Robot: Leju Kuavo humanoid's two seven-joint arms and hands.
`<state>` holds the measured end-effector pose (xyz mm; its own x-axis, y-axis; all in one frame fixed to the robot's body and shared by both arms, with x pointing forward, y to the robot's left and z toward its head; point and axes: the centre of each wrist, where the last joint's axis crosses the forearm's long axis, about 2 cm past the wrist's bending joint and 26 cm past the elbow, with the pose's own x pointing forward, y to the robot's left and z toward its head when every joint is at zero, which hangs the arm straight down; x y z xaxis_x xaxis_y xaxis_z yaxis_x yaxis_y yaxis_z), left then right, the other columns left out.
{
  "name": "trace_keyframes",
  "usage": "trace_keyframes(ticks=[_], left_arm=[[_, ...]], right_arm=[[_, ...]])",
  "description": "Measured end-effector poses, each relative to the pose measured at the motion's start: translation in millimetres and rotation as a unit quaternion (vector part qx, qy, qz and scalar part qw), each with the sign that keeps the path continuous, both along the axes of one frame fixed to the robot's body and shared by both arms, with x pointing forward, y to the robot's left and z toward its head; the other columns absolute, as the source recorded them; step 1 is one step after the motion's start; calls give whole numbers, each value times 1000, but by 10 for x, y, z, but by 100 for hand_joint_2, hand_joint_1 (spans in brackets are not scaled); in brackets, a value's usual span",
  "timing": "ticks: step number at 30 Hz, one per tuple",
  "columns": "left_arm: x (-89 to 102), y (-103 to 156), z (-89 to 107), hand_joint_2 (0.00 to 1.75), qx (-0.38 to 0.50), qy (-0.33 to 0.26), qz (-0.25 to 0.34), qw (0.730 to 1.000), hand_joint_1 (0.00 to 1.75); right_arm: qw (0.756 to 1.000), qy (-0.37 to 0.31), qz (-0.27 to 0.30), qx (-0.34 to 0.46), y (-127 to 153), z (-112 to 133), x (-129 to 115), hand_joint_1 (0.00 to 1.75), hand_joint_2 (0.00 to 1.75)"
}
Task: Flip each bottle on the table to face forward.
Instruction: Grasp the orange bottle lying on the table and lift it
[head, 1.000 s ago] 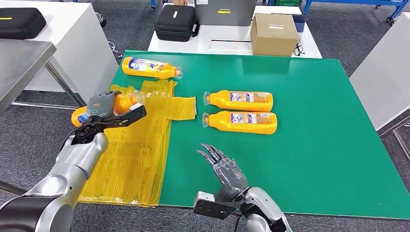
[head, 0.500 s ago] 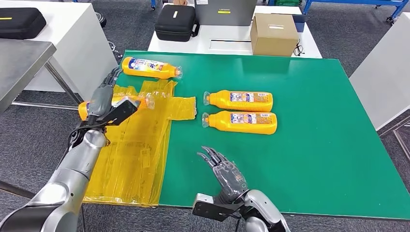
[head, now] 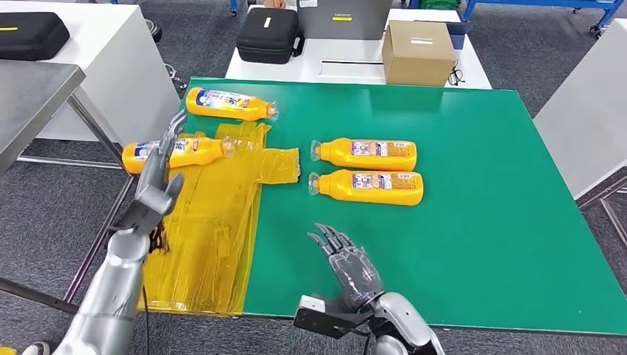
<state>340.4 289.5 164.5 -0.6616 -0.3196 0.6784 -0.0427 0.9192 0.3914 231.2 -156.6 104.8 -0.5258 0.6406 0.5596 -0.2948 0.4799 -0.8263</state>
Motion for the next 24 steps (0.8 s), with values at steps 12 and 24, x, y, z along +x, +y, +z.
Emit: trace_keyframes(ticks=[12, 24], left_arm=[[-818, -548, -144, 175, -107, 11, -182, 977, 0], [-1221, -954, -156, 175, -147, 20, -245, 958, 0]], right_arm=[[996, -59, -58, -41, -171, 242, 615, 0, 175], [989, -60, -96, -90, -121, 481, 1368, 0, 175]])
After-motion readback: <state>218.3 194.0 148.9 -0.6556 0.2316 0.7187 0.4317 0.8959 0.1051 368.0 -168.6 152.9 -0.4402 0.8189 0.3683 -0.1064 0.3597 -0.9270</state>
